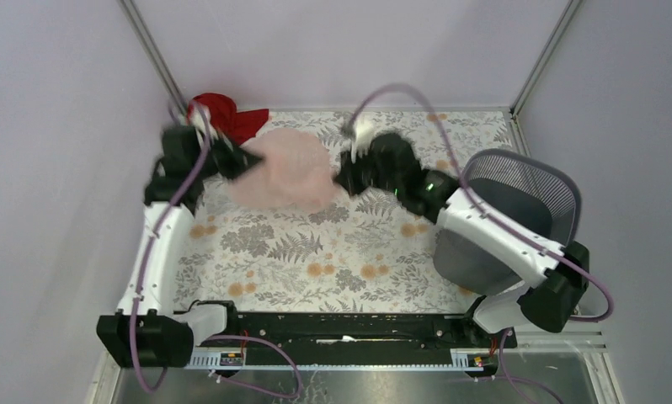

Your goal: Put the trash bags into the trash bin

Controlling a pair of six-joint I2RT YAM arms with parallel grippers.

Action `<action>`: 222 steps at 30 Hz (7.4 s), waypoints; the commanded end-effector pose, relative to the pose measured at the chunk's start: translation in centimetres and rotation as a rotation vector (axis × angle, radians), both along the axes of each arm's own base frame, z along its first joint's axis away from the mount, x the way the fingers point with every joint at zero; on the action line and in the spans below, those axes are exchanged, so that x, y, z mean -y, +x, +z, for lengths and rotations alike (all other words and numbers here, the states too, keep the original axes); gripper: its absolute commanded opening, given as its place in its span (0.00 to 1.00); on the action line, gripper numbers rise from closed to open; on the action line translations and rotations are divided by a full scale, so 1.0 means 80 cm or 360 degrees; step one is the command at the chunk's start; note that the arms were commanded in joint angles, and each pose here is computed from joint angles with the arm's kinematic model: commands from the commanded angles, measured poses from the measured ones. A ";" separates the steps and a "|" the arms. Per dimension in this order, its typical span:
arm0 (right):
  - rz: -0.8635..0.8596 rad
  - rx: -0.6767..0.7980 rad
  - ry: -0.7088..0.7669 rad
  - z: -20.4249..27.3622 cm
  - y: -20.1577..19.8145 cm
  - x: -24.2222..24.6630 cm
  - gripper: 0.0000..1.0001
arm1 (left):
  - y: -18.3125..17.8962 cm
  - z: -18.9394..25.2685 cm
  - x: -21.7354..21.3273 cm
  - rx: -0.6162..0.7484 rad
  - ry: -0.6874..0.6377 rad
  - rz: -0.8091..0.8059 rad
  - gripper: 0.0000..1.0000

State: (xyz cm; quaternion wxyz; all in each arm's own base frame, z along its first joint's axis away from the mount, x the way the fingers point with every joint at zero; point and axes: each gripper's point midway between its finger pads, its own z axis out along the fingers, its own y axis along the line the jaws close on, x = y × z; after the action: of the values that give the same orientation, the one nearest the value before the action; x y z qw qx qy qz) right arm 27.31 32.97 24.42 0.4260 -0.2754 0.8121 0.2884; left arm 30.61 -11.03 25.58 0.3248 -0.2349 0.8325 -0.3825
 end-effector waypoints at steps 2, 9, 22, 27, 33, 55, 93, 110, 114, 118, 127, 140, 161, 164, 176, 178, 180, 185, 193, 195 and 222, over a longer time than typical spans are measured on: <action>0.0169 0.0688 0.0655 0.333 -0.033 0.010 0.00 | -0.064 0.416 0.046 0.1519 -0.0115 -0.0321 0.00; -0.0036 0.0270 0.0512 0.071 -0.024 0.017 0.00 | -0.037 0.077 -0.024 0.0792 0.0122 0.0276 0.00; 0.0211 0.0576 0.0713 0.285 -0.065 0.026 0.00 | -0.087 0.344 -0.013 0.1434 0.0162 0.0151 0.00; -0.0073 0.0376 0.0595 0.141 -0.043 0.047 0.00 | -0.074 0.170 -0.030 0.0985 0.0179 0.0295 0.00; -0.0116 0.0015 0.0364 -0.008 -0.053 0.049 0.00 | -0.085 -0.052 -0.037 0.0196 0.0417 0.0168 0.00; -0.0176 0.0078 0.0437 0.047 -0.067 0.075 0.00 | -0.090 -0.021 0.000 0.0278 0.0191 -0.0014 0.00; -0.0351 0.0401 -0.0106 0.058 0.011 0.092 0.04 | -0.043 0.122 0.006 0.0857 0.0157 -0.0010 0.00; -0.0626 0.0206 -0.0411 0.107 -0.045 0.203 0.85 | -0.040 0.121 -0.023 0.0901 0.0375 0.0133 0.00; -0.0900 0.0239 -0.0422 0.129 -0.058 0.257 0.99 | -0.037 0.123 -0.036 0.0880 0.0429 0.0219 0.00; -0.1390 0.0164 -0.0417 0.124 -0.064 0.313 1.00 | -0.047 0.121 -0.011 0.0853 0.0312 0.0056 0.00; -0.1270 -0.0207 -0.0577 0.043 -0.085 0.284 1.00 | -0.058 0.111 0.001 0.0824 0.0256 -0.0033 0.00; -0.0773 -0.0217 -0.0504 0.018 -0.079 0.215 0.16 | -0.061 0.101 -0.003 0.0818 0.0341 -0.0069 0.00; 0.0000 -0.0304 0.0042 0.039 -0.070 -0.036 0.04 | -0.164 0.374 -0.083 0.1699 0.0532 0.0570 0.00; 0.0029 -0.0349 0.0098 0.041 -0.081 -0.061 0.03 | -0.187 0.417 -0.072 0.1910 0.0426 0.0537 0.00; 0.0241 -0.0191 0.0220 0.097 -0.108 -0.079 0.62 | -0.238 0.494 -0.021 0.2393 0.0128 0.0195 0.00; 0.0254 -0.0169 0.0227 0.103 -0.109 -0.076 0.69 | -0.238 0.498 -0.015 0.2392 0.0085 0.0154 0.00; 0.0221 -0.0153 0.0172 0.096 -0.106 -0.068 0.76 | -0.241 0.502 -0.011 0.2408 0.0028 0.0121 0.00; 0.0145 -0.0131 0.0006 0.069 -0.098 -0.047 0.84 | -0.247 0.509 0.001 0.2472 -0.0119 0.0011 0.00; 0.0296 -0.0025 -0.0084 0.055 -0.103 -0.043 0.68 | -0.252 0.530 0.016 0.2550 -0.0239 -0.0138 0.00; 0.0319 0.0009 -0.0093 0.059 -0.107 -0.040 0.49 | -0.256 0.534 0.016 0.2564 -0.0266 -0.0146 0.00; 0.0074 0.0117 0.0212 0.157 -0.124 0.018 0.95 | -0.297 0.573 0.006 0.2813 -0.0402 -0.0104 0.00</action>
State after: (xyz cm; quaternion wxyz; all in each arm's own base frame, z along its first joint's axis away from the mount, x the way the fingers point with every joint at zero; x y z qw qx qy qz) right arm 16.39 34.55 31.23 0.3900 -0.3502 0.7798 0.3423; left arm 5.74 -12.14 70.81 0.7951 0.1535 0.2468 -0.5323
